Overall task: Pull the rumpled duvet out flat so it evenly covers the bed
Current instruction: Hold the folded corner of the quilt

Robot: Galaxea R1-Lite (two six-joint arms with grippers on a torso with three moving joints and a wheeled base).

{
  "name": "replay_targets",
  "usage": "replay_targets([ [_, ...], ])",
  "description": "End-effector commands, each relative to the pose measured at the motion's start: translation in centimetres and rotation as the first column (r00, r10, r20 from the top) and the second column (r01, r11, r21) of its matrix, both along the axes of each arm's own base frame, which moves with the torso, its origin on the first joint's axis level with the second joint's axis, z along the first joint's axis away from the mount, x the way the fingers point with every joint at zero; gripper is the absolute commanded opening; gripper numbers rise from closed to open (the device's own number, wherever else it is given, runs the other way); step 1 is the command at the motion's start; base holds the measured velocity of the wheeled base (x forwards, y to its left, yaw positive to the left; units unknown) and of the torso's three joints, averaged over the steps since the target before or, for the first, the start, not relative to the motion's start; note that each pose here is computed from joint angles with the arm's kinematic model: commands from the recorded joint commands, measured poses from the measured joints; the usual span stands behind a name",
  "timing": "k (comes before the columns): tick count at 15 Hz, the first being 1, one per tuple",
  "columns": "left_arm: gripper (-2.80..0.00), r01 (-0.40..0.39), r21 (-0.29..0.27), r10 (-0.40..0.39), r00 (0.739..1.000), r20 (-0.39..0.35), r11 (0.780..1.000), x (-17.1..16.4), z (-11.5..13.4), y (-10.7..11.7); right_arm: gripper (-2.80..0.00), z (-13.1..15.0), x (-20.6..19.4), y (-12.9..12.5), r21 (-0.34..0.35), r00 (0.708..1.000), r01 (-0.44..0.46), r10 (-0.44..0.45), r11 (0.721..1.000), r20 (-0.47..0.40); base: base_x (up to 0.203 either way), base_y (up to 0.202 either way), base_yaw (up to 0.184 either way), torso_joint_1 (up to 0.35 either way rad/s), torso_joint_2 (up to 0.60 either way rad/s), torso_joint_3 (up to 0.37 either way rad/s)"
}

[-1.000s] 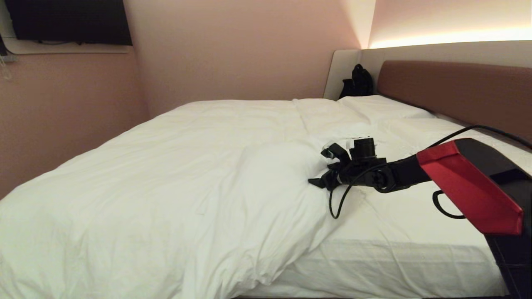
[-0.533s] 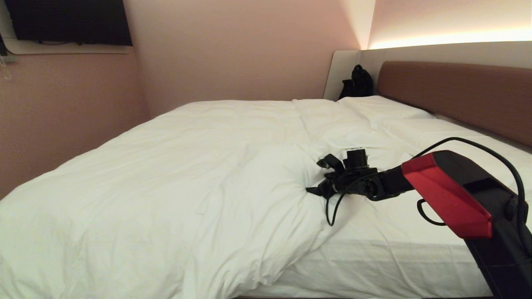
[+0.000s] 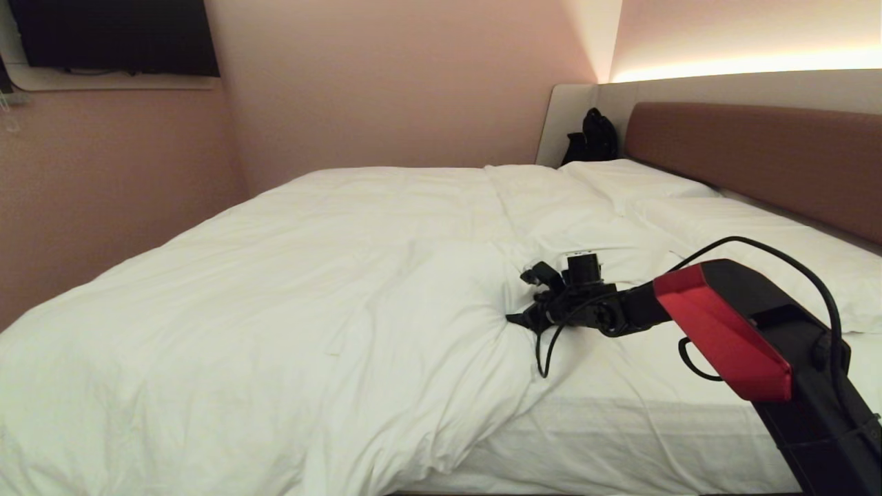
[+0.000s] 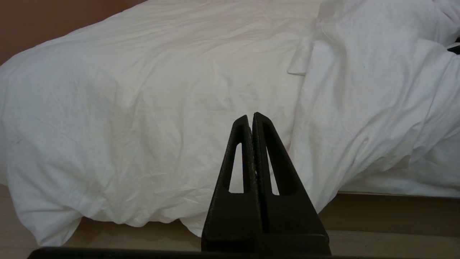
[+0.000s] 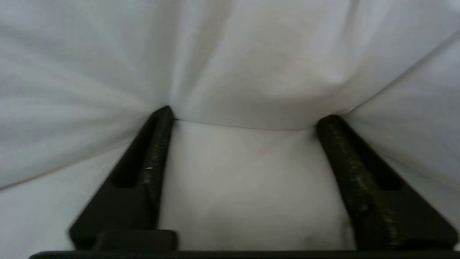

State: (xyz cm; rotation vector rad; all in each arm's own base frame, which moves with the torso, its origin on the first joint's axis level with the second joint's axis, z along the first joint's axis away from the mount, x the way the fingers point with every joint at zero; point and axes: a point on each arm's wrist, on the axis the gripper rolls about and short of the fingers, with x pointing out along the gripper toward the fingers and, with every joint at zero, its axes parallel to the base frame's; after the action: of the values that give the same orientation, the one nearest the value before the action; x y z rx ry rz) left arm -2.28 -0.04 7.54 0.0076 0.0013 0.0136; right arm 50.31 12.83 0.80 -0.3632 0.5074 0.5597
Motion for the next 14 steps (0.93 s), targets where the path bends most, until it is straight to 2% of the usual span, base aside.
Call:
replay_targets([
  [1, -2.80, 0.000, 0.000, 0.000, 1.000, 0.000, 1.000, 0.00, -0.01, 0.00, -2.80, -0.64, 0.17, 0.08, 0.005, 1.000, 0.011, -0.011, 1.000, -0.015, 0.000, 0.000, 0.000, 0.000, 0.00, 0.000],
  [14, -2.80, 0.000, 0.000, 0.000, 1.000, 0.000, 1.000, 0.00, -0.01, 0.00, -2.80, -0.09, 0.13, 0.06, 0.011, 1.000, 0.019, -0.019, 1.000, -0.017, 0.000, 0.000, 0.000, 0.000, 0.00, 0.000],
])
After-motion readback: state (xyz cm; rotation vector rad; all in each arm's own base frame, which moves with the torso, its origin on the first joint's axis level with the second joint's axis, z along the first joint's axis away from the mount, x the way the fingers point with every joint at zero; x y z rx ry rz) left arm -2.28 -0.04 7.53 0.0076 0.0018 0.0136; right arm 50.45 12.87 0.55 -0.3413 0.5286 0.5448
